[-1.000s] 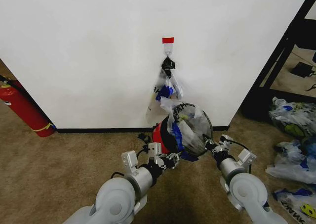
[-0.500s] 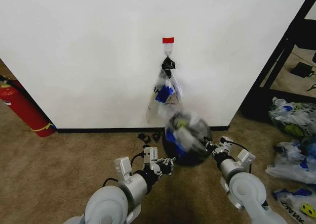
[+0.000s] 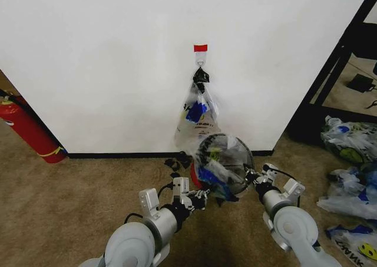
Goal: Pick up the garbage bag from the wall and place it over the trash bin.
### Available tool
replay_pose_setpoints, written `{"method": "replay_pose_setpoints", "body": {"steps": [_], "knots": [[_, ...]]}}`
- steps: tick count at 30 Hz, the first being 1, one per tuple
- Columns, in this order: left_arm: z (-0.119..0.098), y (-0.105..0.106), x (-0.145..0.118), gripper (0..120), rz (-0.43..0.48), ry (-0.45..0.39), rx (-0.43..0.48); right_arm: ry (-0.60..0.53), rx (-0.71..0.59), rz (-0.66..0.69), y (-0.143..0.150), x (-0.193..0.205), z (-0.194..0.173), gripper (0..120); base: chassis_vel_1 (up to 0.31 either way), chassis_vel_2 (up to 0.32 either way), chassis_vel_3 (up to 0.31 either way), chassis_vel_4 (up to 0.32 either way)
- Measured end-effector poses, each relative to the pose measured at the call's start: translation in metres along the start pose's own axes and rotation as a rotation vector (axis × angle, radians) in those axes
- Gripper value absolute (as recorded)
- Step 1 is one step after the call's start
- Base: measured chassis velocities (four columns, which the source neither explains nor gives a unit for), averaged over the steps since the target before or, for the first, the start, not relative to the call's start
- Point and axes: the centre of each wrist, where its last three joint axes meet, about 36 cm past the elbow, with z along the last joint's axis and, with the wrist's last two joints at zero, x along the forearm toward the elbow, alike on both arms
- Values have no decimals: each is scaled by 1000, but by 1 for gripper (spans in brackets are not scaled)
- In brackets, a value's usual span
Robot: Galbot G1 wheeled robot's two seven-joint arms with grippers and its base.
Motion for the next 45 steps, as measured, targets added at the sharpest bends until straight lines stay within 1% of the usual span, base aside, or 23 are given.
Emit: {"method": "replay_pose_setpoints", "body": {"steps": [1,2,5,7,8,10,14,15,16,18,20,21,22,23,27,31,37,40,45], "knots": [[-1,-1,-1,0,1,3,-2,0,0,-3,1,0,0,0,0,0,0,0],[-1,-1,-1,3,1,5,-2,-1,0,-5,1,-1,0,0,0,0,0,0],[1,-2,-2,16,4,26,6,0,-1,-5,2,-1,0,0,0,0,0,0],[3,-3,-3,21,5,35,9,1,0,-4,1,-1,1,0,0,0,0,0],[3,-3,-3,21,5,35,9,1,0,-4,1,-1,1,0,0,0,0,0],[4,-3,-5,33,-2,42,12,1,2,-5,1,-1,1,0,0,0,0,0],[1,-3,-7,49,-4,41,20,-2,5,-6,1,-2,-1,0,0,0,0,0],[1,-4,-8,52,-3,42,26,-3,5,-6,1,-2,-1,0,0,0,0,0],[1,-4,-8,52,-3,42,26,-3,5,-6,1,-2,-1,0,0,0,0,0],[1,-6,-13,62,-12,47,36,-1,4,-7,1,-2,0,0,0,0,0,0],[2,-7,-18,69,-25,56,49,-1,4,-7,2,-2,1,0,0,0,0,0],[2,-8,-20,74,-35,64,52,-1,4,-7,2,-2,1,0,0,0,0,0],[3,-8,-22,77,-43,71,56,-1,4,-7,2,-2,1,0,0,0,0,0],[3,-8,-22,77,-43,71,56,-1,4,-7,2,-2,1,0,0,0,0,0],[1,-10,-32,94,-71,84,60,0,4,-5,2,-2,2,0,0,0,0,0],[0,-12,-40,95,-82,90,64,0,3,-5,2,-2,2,0,0,0,0,0],[3,-19,-44,95,-59,103,64,0,2,-4,2,-2,3,0,0,0,0,0],[2,-19,-46,95,-56,104,60,0,2,-4,2,-2,3,0,0,0,0,0],[5,-16,-59,95,-66,116,60,2,2,-5,3,-2,4,0,0,0,0,0]]}}
